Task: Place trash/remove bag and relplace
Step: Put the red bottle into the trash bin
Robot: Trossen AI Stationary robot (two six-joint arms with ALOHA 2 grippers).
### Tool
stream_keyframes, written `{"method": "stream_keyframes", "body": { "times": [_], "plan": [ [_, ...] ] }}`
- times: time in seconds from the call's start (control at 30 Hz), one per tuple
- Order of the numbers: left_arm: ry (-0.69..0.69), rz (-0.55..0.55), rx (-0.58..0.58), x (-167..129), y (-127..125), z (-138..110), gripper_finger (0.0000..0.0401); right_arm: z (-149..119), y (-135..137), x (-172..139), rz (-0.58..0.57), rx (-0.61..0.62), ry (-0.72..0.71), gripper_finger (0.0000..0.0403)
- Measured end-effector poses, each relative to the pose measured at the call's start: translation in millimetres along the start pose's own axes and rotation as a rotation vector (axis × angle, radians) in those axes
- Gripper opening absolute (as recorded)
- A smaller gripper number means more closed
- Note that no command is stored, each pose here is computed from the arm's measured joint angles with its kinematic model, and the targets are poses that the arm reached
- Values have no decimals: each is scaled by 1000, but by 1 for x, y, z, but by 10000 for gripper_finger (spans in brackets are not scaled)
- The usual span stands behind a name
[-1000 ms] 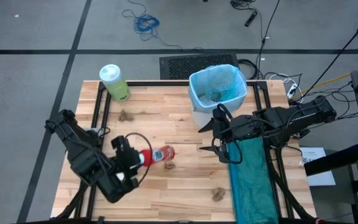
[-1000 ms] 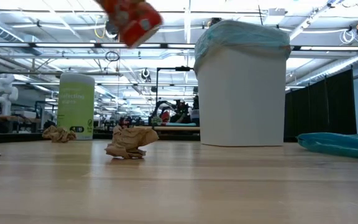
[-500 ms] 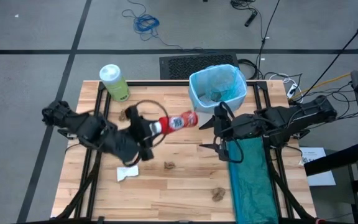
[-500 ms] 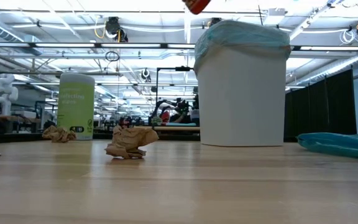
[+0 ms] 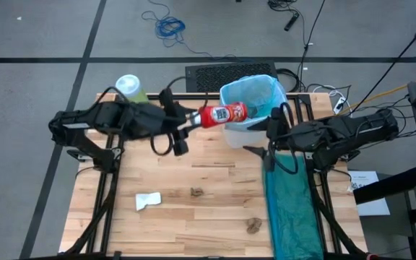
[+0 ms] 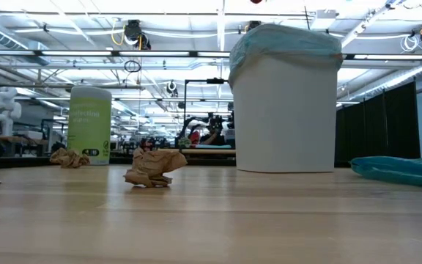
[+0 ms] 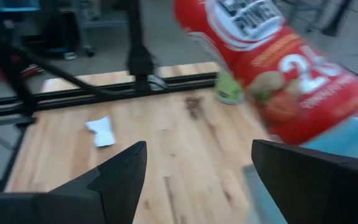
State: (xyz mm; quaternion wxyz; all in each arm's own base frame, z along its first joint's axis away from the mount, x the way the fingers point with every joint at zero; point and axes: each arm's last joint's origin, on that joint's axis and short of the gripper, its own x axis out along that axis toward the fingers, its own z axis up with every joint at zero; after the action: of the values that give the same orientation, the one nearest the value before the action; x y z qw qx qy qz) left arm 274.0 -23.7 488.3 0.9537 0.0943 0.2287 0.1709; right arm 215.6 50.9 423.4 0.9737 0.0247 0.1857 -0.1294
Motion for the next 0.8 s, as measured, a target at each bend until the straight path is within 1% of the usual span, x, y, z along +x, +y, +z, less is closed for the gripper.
{"method": "stream_keyframes", "body": {
  "times": [0.17,0.3,0.43,0.5,0.67,0.8],
  "plan": [
    [13,-39,-1,13,19,1,172,-3,-5,-4,-85,42,14,283],
    [30,-72,28,29,28,2,172,-5,-8,-5,-135,48,29,283],
    [43,-83,67,47,38,4,172,0,-11,-11,-173,66,32,283],
    [44,-78,83,56,45,6,172,4,-13,-15,-181,74,28,283],
    [58,-24,113,78,66,10,172,12,-16,-23,-175,87,10,283],
    [54,-21,157,98,78,9,172,13,-16,-24,-178,81,12,283]
  ]
}}
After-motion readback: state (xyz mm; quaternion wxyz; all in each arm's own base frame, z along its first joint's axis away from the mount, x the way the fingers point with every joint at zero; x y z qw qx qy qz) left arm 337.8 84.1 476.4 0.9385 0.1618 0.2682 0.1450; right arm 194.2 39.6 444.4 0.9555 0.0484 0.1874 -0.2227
